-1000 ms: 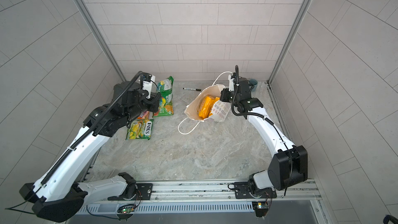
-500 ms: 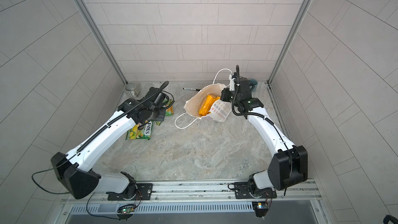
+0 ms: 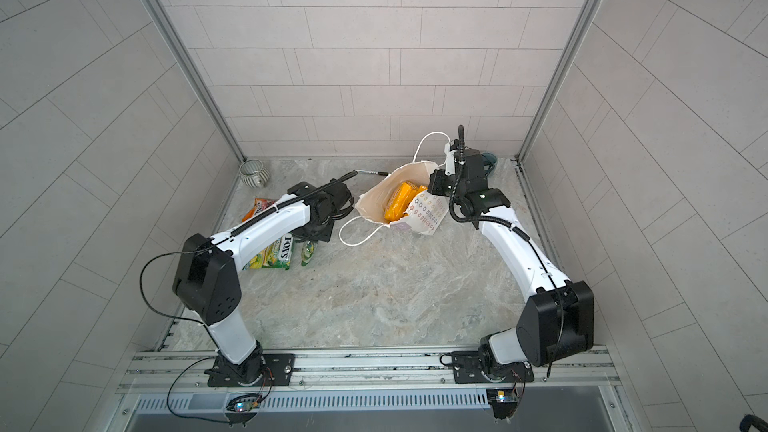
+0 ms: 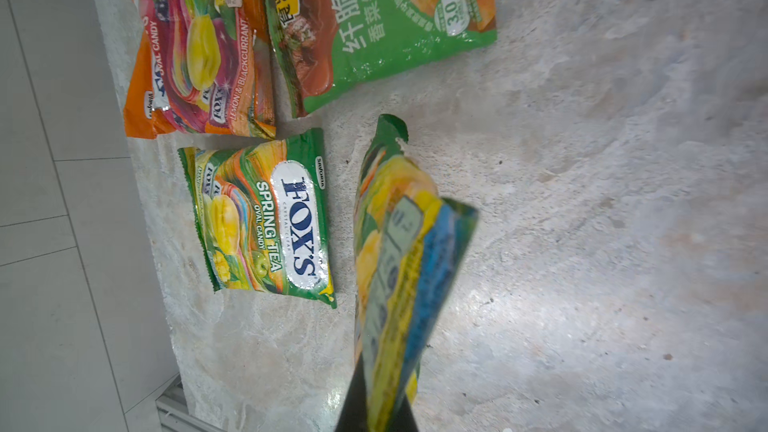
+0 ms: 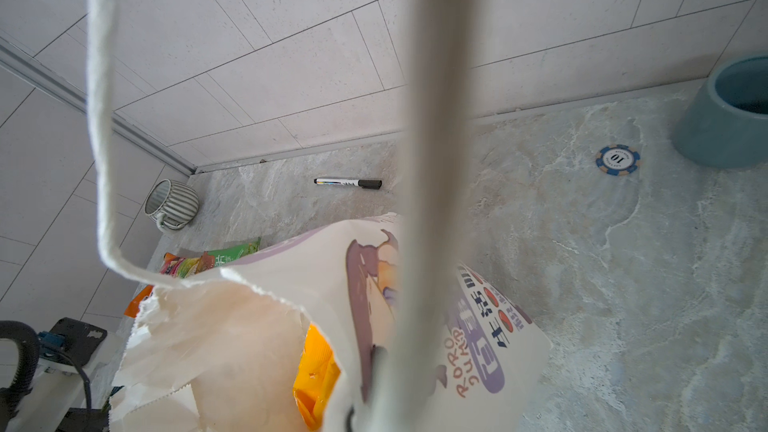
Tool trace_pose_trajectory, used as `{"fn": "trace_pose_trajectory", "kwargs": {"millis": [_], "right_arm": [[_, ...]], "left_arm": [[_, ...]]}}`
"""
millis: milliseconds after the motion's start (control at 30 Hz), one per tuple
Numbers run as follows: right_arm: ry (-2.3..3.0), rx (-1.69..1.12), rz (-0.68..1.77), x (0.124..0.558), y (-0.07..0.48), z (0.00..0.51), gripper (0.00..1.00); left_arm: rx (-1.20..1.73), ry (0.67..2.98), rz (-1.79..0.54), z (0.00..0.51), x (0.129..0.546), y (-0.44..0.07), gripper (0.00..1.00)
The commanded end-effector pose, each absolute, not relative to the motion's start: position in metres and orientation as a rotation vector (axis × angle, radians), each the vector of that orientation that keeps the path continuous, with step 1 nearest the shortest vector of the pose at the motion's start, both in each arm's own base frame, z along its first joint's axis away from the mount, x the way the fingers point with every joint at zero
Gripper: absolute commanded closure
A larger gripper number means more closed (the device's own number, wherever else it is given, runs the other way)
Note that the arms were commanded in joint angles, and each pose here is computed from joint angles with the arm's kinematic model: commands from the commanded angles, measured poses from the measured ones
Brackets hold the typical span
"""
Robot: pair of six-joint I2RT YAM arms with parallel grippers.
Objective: Take the snacks out of the paper bag
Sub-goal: 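Carry the green-blue pack beside the FOX'S packs and lower it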
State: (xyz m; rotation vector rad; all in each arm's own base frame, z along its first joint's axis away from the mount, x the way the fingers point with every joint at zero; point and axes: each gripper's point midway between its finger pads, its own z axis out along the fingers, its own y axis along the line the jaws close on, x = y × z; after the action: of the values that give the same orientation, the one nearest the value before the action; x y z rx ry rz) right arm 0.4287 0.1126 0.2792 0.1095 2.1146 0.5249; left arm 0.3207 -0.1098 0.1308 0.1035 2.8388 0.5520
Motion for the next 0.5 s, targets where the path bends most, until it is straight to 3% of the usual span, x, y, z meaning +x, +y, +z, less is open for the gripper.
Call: {"fn": "trace_pose_trajectory", "kwargs": {"millis": [0, 467], "right_arm": [[2.115, 0.122, 0.509, 0.43, 0.107, 0.277, 1.0], [2.103, 0.12, 0.52, 0.427, 0.106, 0.28, 1.0]], "left_arm": [[0.055, 2.776, 0.687, 0.139, 0.325, -0.094, 1.0], [0.063, 2.875, 0.702, 0.081, 0.326, -0.102, 0.97]]}}
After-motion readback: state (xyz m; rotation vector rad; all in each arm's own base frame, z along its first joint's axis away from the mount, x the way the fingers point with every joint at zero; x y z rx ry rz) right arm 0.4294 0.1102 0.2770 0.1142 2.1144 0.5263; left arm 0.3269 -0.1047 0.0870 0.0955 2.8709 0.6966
